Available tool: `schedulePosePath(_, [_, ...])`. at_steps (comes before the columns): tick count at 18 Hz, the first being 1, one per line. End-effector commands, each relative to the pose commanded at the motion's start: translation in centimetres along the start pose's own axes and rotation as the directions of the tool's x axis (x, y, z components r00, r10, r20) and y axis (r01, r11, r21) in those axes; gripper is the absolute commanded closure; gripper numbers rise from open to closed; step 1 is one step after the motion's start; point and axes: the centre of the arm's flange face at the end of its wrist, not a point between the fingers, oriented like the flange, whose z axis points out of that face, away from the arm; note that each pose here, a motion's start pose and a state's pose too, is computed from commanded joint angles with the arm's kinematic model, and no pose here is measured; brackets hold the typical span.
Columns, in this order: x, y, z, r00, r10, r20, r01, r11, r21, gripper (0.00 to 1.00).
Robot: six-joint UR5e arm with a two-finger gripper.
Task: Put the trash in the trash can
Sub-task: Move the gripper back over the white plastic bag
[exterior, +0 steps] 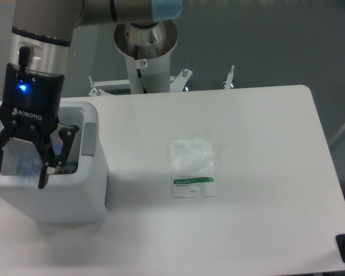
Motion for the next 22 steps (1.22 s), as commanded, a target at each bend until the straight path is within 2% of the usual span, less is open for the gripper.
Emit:
schedulePosePath(3, [-0.9,0.3,0.0,1.0,-0.013,0.01,0.013,1.0,-0.006,0.01])
schedulePosePath(8, [-8.7,0.6,-2.0,0.989,-0.109,0.099,0.109,0.994,0.011,0.0])
schedulePosePath(11, [-14.4,4.4,-1.3,0.968,-0.195,0.16,0.204,0.978,-0.038,0.0])
schedulePosePath(12, [-16.8,6.0,-1.9,0.952,-0.22,0.212,0.235,0.971,-0.048,0.0])
schedulePosePath(14, [-19.4,9.7,-1.8,0.935,-0.224,0.275,0.259,0.961,-0.1,0.0])
schedulePosePath(17, [-22.8,15.5,0.2,0.911,-0.263,0.316,0.333,0.924,-0.19,0.0])
schedulePosePath(20, [-26.1,19.1,1.0,0.892,-0.298,0.339,0.387,0.891,-0.236,0.0])
schedulePosePath(22, [-27.4,21.5,2.5,0.883,-0.305,0.358,0.419,0.856,-0.303,0.0])
